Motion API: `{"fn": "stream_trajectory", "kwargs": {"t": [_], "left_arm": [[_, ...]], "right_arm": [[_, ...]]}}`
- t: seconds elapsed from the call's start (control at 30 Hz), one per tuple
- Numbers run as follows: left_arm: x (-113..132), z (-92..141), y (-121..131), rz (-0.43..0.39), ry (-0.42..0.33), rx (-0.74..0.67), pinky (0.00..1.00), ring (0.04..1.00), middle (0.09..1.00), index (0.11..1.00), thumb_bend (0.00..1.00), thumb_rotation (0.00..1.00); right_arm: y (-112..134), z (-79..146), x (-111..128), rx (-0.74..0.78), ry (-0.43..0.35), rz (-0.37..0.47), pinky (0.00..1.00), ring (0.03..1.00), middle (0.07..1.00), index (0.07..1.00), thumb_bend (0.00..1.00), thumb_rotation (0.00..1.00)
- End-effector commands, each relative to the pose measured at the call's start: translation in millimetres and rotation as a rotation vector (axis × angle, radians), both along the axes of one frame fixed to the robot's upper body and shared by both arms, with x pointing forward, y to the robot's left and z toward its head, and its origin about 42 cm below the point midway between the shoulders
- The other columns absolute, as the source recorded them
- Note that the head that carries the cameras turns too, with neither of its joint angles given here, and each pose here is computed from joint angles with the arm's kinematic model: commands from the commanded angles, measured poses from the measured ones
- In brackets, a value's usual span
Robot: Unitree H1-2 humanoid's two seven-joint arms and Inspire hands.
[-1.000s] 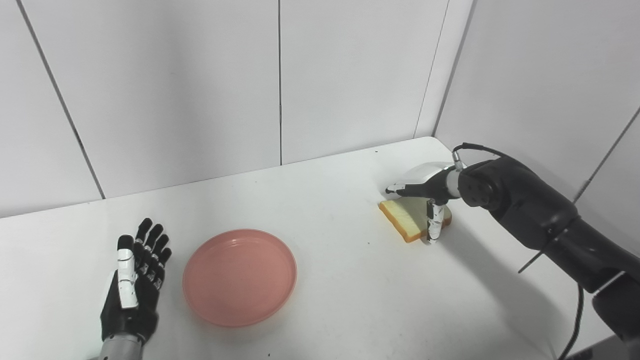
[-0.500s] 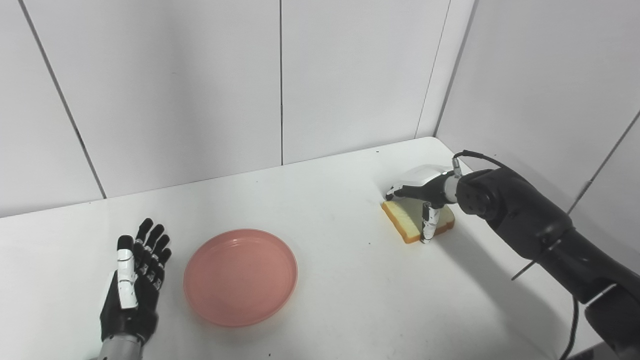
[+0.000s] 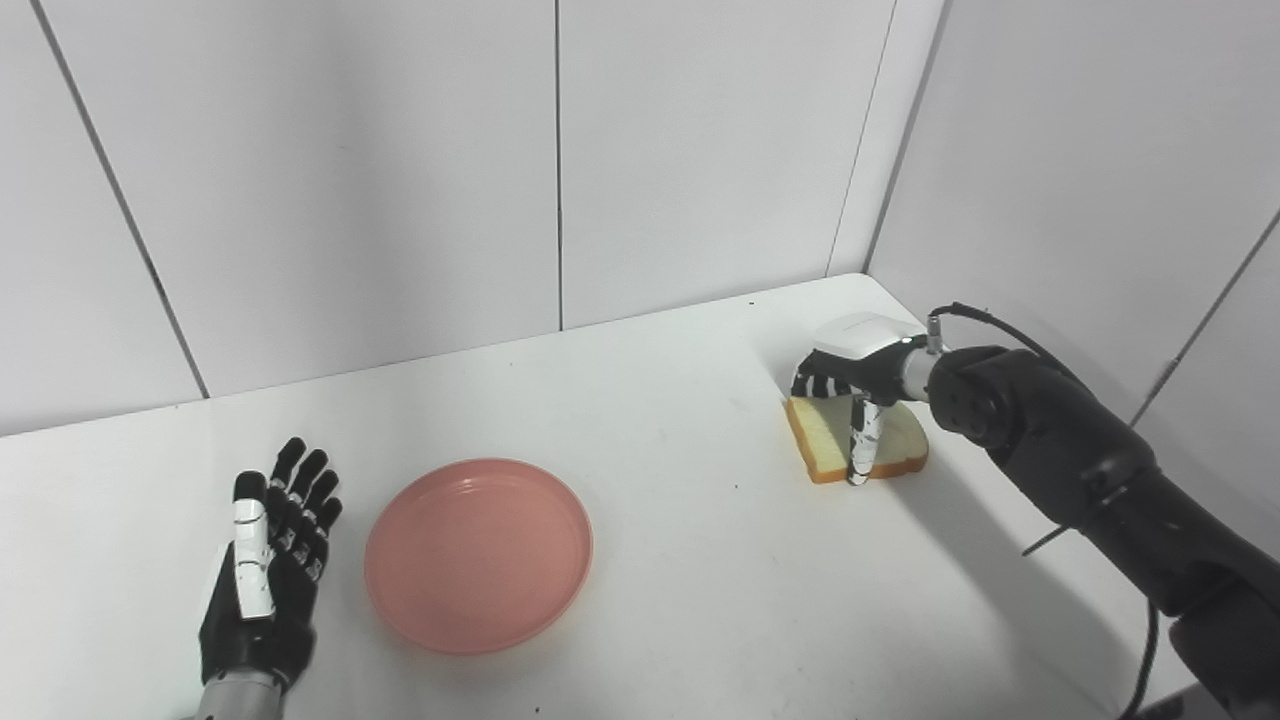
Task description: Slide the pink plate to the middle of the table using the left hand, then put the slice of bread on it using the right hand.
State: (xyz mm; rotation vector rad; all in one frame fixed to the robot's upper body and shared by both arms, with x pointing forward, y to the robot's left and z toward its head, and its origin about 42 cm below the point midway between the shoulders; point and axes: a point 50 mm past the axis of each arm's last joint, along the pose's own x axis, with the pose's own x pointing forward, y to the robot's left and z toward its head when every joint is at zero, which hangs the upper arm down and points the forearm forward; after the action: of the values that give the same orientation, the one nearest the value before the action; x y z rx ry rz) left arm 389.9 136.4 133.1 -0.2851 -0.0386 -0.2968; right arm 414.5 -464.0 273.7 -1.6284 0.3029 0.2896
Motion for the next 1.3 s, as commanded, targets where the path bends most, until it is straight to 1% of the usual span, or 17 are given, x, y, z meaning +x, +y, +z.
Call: {"fn": "stream_trajectory", "kwargs": {"t": [0.0, 0.1, 0.2, 0.33, 0.53, 0.67, 0.73, 0.87, 0.97, 1.03, 1.13, 1.27], "left_arm": [[4.4, 19.7, -3.7, -0.017, -0.068, -0.018, 1.0, 0.976, 0.967, 0.944, 0.71, 1.0], [4.6, 19.0, -3.6, -0.022, -0.066, -0.016, 1.0, 0.978, 0.97, 0.947, 0.72, 0.99], [5.1, 18.7, -4.4, -0.025, -0.065, -0.016, 1.0, 0.98, 0.973, 0.947, 0.72, 0.99], [4.4, 18.7, -7.1, -0.027, -0.061, -0.011, 1.0, 0.98, 0.975, 0.946, 0.73, 0.99], [3.7, 18.6, -10.6, -0.023, -0.053, -0.012, 1.0, 0.98, 0.972, 0.943, 0.74, 0.97], [3.1, 19.6, -12.3, -0.024, -0.056, -0.01, 1.0, 0.984, 0.972, 0.945, 0.73, 0.98], [3.0, 19.8, -13.2, -0.024, -0.059, -0.009, 1.0, 0.984, 0.972, 0.943, 0.73, 0.98], [1.2, 19.6, -17.2, -0.019, -0.06, -0.011, 1.0, 0.98, 0.97, 0.939, 0.73, 0.97], [-1.1, 20.2, -26.2, -0.013, -0.051, -0.015, 1.0, 0.964, 0.958, 0.933, 0.74, 0.94], [-2.8, 21.2, -33.0, -0.009, -0.048, -0.005, 0.99, 0.961, 0.954, 0.932, 0.74, 0.94], [-5.3, 23.5, -43.0, -0.007, -0.038, 0.013, 1.0, 0.964, 0.952, 0.931, 0.73, 0.98], [-5.5, 25.1, -49.5, -0.011, -0.033, 0.007, 1.0, 0.963, 0.951, 0.927, 0.73, 0.98]], "right_arm": [[-4.7, 23.0, 1.8, 0.003, -0.083, 0.022, 0.43, 0.412, 0.505, 0.546, 0.51, 0.0], [-4.7, 25.6, 3.0, 0.007, -0.092, 0.019, 0.42, 0.413, 0.497, 0.54, 0.51, 0.0], [-4.9, 28.3, 3.7, 0.023, -0.103, 0.017, 0.41, 0.425, 0.513, 0.507, 0.51, 0.0], [0.1, 37.2, 3.5, 0.024, -0.116, 0.018, 0.43, 0.431, 0.517, 0.501, 0.51, 0.0], [11.5, 57.2, 0.4, 0.085, -0.191, 0.057, 0.4, 0.418, 0.497, 0.521, 0.51, 0.0], [25.4, 73.8, -1.1, 0.104, -0.231, 0.088, 0.4, 0.418, 0.502, 0.516, 0.52, 0.0], [34.3, 82.2, -2.1, 0.111, -0.25, 0.118, 0.39, 0.418, 0.507, 0.512, 0.52, 0.0], [46.4, 91.7, -3.4, 0.119, -0.27, 0.17, 0.38, 0.421, 0.513, 0.505, 0.52, 0.0], [53.6, 98.2, -5.9, 0.127, -0.289, 0.212, 0.4, 0.427, 0.514, 0.5, 0.52, 0.0], [58.3, 99.6, -6.0, 0.133, -0.298, 0.241, 0.39, 0.425, 0.513, 0.502, 0.52, 0.0], [70.8, 100.0, -6.8, 0.142, -0.3, 0.273, 0.38, 0.411, 0.502, 0.516, 0.52, 0.0], [83.8, 101.1, -9.1, 0.157, -0.302, 0.32, 0.38, 0.413, 0.508, 0.511, 0.52, 0.0]]}}
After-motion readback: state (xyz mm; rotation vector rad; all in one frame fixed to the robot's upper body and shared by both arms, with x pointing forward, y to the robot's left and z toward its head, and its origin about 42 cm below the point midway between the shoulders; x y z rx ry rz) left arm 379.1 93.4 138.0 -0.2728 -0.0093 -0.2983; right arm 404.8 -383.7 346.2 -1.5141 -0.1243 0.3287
